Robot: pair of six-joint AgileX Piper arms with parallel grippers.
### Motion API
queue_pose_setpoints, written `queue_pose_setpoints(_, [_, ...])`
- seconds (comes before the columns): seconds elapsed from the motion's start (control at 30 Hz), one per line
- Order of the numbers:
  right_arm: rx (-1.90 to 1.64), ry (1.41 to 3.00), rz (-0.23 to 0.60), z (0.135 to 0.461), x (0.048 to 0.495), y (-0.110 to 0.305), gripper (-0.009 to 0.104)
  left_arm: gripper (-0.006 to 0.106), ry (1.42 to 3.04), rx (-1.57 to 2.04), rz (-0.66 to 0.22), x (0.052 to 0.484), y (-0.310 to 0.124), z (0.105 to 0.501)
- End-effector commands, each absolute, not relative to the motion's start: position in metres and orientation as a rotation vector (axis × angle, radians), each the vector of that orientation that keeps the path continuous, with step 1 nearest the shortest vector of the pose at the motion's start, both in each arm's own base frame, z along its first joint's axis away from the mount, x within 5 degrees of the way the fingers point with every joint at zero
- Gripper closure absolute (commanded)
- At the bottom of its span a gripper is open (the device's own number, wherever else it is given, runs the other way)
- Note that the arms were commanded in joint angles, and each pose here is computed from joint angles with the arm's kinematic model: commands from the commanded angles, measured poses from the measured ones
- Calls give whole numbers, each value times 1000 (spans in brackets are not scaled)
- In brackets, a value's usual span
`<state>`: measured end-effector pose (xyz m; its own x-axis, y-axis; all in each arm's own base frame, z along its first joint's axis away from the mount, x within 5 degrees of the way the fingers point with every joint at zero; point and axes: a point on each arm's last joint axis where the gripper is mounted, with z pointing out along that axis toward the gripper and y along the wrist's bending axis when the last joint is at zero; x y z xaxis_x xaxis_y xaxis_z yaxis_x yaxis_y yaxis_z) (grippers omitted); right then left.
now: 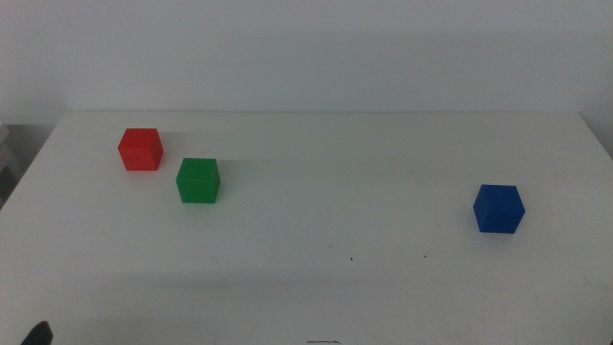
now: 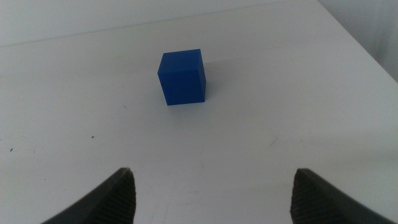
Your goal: Stack red cubes first, then green, then blue cubes in a specific spot.
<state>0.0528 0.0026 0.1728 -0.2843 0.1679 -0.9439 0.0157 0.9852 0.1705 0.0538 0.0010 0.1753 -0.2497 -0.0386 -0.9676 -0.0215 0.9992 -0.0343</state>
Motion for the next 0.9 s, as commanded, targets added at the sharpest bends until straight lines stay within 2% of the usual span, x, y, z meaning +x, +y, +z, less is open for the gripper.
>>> queue_pose_setpoints(0.0, [118, 1785, 124, 181, 53, 2, 32, 7, 1719, -68, -29, 54, 1, 184])
queue_pose_setpoints(0.17, [118, 1785, 124, 181, 53, 2, 32, 7, 1745, -97, 15, 53, 4, 181])
queue_pose_setpoints(0.4, [118, 1785, 124, 181, 53, 2, 32, 7, 1739, -111, 21, 53, 4, 183])
queue_pose_setpoints(0.67, [118, 1785, 124, 181, 53, 2, 32, 7, 1765, -129, -4, 60, 4, 229])
queue_pose_setpoints(0.87, [118, 1785, 124, 181, 53, 2, 32, 7, 1960, -139, 5, 65, 5, 274])
